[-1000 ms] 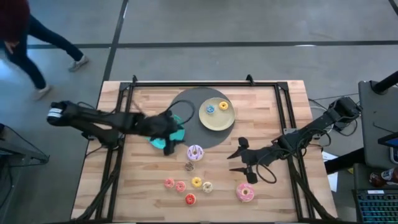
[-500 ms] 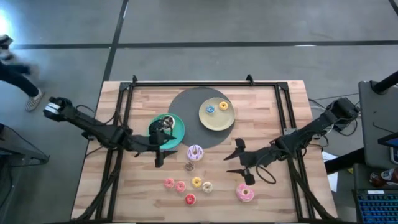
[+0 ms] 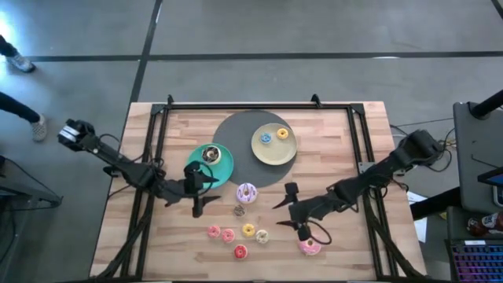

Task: Pick & Place donuts
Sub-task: Put the small white donut on the brown plate

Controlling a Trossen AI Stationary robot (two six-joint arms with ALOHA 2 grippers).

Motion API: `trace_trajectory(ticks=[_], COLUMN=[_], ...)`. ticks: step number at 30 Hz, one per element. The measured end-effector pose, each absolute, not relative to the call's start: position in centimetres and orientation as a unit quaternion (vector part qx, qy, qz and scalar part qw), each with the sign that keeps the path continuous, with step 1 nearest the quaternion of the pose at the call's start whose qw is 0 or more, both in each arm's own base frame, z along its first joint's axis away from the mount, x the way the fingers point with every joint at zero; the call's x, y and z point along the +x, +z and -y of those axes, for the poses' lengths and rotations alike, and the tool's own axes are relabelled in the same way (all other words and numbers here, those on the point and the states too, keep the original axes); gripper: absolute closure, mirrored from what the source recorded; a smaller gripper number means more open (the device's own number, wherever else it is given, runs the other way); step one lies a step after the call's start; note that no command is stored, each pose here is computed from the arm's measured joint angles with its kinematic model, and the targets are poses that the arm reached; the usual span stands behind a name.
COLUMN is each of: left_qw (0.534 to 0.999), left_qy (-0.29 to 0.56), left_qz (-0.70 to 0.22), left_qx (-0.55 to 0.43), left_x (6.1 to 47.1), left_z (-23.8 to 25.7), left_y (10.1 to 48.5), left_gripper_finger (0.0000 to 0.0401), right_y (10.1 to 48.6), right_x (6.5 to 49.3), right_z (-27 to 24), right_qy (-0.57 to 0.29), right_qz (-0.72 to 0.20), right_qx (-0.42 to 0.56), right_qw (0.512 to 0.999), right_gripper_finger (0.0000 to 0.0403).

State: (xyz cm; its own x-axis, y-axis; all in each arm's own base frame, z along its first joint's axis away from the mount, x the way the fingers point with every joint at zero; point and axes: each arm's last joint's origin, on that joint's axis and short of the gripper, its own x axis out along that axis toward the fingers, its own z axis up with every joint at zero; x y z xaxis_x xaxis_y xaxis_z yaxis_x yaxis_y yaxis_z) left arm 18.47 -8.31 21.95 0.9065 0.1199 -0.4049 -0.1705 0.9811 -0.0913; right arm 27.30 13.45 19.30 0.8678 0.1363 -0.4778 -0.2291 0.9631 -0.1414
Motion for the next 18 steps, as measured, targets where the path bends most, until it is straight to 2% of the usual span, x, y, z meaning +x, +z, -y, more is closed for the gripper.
trace_trajectory(ticks=[12, 18], left_qw=[0.971, 0.975], left_qy=[0.076, 0.051], left_qz=[-0.200, -0.197], left_qx=[-0.108, -0.089], left_x=[17.3, 18.0], left_z=[9.5, 10.1], left_y=[19.4, 18.6], left_gripper_finger=[0.0144, 0.0144], right_y=[19.2, 19.4], right_x=[28.0, 28.0], right_z=[-13.0, -12.8], right_qy=[0.085, 0.082], right_qz=[-0.244, -0.244], right_qx=[-0.100, -0.084], right_qw=[0.961, 0.963], right_gripper_finger=[0.0175, 0.0177])
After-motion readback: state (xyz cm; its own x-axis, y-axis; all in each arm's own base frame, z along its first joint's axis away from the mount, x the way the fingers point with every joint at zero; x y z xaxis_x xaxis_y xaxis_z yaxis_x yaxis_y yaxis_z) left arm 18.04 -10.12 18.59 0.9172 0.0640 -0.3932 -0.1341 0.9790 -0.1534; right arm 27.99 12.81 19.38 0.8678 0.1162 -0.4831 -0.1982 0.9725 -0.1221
